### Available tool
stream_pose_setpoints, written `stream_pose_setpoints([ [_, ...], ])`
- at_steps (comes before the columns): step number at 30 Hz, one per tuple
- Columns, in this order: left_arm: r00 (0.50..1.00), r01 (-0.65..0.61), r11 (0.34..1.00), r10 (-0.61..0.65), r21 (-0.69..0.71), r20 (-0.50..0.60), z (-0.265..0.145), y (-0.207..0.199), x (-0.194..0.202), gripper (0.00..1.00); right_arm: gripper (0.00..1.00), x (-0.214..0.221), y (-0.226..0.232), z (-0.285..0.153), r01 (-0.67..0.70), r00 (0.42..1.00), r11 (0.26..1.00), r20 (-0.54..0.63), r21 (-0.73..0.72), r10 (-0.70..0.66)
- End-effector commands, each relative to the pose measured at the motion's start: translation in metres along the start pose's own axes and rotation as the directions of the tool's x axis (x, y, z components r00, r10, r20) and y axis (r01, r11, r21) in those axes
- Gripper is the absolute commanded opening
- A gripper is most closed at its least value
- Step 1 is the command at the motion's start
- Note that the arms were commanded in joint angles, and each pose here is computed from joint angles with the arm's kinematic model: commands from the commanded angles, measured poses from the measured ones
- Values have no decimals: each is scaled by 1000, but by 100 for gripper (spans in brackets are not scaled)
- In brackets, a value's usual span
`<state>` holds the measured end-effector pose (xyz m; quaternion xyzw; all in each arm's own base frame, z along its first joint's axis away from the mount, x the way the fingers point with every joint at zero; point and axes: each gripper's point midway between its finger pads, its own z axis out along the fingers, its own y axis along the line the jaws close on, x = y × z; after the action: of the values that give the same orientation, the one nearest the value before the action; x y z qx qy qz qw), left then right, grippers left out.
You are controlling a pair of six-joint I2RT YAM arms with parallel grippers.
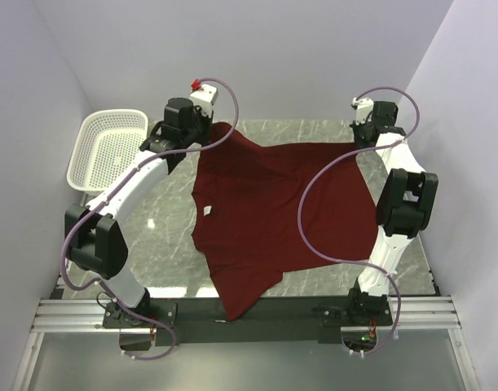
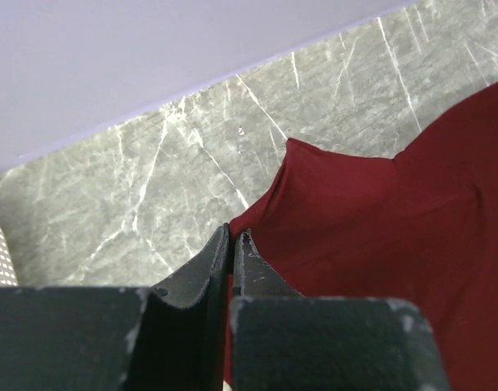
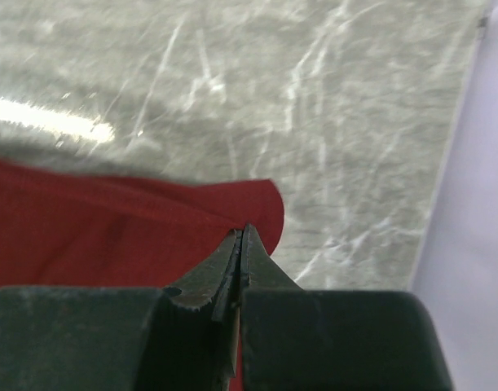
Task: Fold and stack the t-shirts
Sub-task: Flatten the tshirt out
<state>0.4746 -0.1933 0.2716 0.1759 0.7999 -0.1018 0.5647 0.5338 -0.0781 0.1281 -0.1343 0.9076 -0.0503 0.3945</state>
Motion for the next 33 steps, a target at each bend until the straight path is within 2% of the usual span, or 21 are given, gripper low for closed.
stream_pose_setpoints([
  [1,997,-61,998,61,-1,51,-10,1,-19,0,0,-26,1,-24,16,995,1000,95,-26,-14],
  [7,993,-104,991,108,-83,37,-8,18,-18,0,0,-42,7,-35,57,988,996,148,-64,-47],
  [12,994,-109,992,110,-57,12,6,14,-17,0,0,-55,6,-43,67,981,995,187,-79,-51],
  [24,993,-97,995,94,-39,-70,35,11,26,0,0,-56,-21,-61,14,970,998,245,-64,2],
  [33,994,-107,990,104,-96,-34,32,21,14,0,0,-49,-23,-59,16,972,994,235,-109,10],
])
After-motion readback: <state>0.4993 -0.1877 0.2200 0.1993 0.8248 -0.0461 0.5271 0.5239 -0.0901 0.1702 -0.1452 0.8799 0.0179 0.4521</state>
